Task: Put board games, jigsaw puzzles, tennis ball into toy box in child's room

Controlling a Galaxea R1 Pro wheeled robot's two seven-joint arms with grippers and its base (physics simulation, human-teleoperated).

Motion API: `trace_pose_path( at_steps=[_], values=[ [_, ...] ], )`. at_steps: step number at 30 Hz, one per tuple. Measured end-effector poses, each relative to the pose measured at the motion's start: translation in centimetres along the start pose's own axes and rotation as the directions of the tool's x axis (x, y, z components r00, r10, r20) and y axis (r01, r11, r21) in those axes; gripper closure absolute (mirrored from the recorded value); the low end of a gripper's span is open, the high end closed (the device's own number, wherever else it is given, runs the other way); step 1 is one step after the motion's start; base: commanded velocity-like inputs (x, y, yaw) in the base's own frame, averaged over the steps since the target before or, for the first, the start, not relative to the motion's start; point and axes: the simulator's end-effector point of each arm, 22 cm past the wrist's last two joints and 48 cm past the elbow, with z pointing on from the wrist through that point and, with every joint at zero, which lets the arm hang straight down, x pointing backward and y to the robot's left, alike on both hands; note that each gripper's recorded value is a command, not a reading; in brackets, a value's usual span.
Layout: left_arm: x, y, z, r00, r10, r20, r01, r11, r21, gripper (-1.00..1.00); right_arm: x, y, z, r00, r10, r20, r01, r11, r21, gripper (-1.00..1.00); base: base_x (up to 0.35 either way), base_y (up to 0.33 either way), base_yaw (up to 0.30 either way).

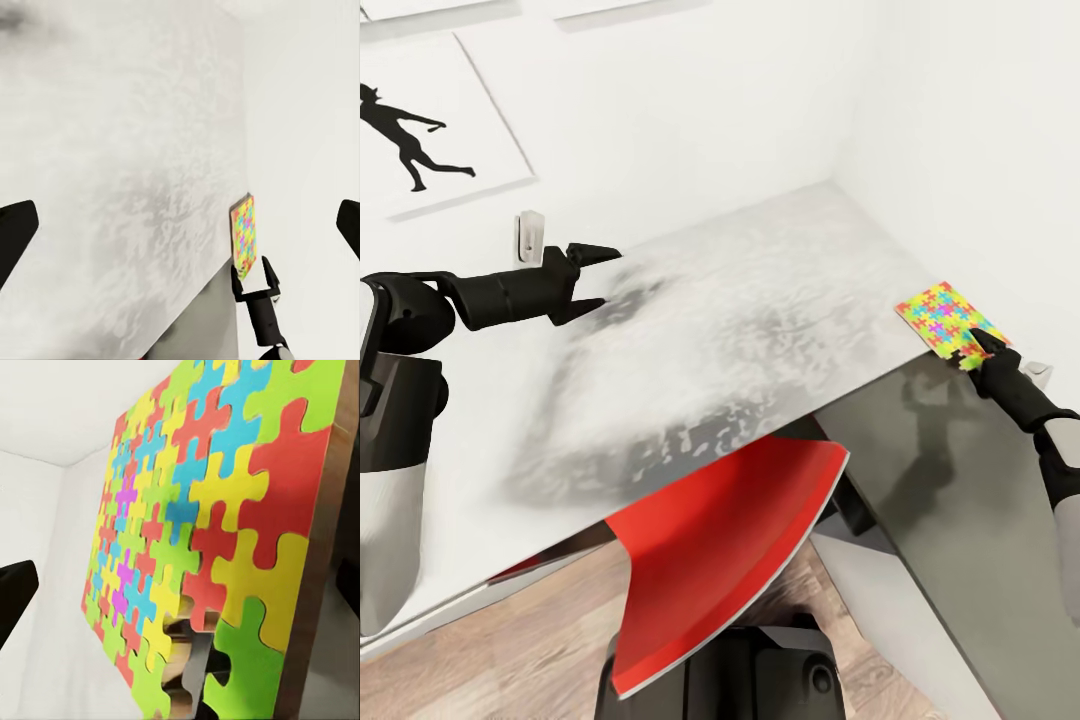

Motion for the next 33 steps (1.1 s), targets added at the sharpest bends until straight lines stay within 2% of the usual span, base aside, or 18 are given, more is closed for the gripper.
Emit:
trace_pose_path(
  at_steps=[28,29,33],
  values=[
    [0.21,0.3,0.04,1.0,-0.003,-0.005,0.003,1.0,-0.004,-1.0,0.12,-0.35,-0.16,1.0,0.0,-0.001,0.0,1.0,0.007,-1.0,0.0,0.0,0.023],
    [0.21,0.3,0.04,1.0,-0.003,-0.005,0.003,1.0,-0.004,-1.0,0.12,-0.35,-0.16,1.0,0.0,-0.001,0.0,1.0,0.007,1.0,0.0,0.0,0.002],
    [0.23,0.3,0.03,1.0,-0.003,-0.005,0.003,1.0,-0.004,-1.0,-0.04,-0.15,-0.19,1.0,0.001,0.003,-0.001,1.0,0.001,1.0,0.0,0.0,0.001]
  ],
)
